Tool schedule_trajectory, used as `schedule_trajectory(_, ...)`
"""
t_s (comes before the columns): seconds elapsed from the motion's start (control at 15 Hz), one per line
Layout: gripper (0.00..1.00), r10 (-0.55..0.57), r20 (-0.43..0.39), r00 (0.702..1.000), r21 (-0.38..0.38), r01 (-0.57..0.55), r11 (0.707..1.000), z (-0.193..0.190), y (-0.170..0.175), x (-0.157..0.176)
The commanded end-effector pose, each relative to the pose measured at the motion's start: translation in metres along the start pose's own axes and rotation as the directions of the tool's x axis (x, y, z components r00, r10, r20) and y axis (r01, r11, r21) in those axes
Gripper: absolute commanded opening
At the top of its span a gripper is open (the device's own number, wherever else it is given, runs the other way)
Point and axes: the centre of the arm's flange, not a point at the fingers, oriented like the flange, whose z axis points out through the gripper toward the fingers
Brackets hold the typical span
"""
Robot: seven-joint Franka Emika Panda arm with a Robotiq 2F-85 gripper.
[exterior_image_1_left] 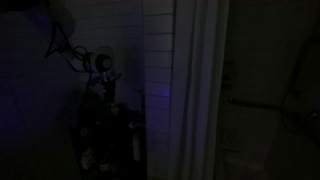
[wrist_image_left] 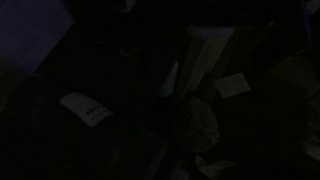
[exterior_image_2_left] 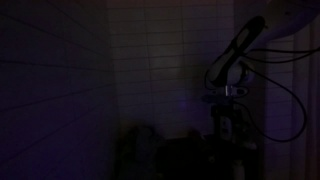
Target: Move the black bottle to the left
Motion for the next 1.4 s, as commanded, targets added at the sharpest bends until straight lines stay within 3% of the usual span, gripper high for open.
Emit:
schedule_trajectory(0.0, 1.00, -0.011, 0.020, 1.000, -0.004, 0.011, 1.000, -0.0023, -0.0058, 0.0011)
schedule_trajectory(1.33, 1.00, -0.028, 0.011, 1.000, -0.011, 0.029, 1.000, 0.0003, -0.0018, -0.0072)
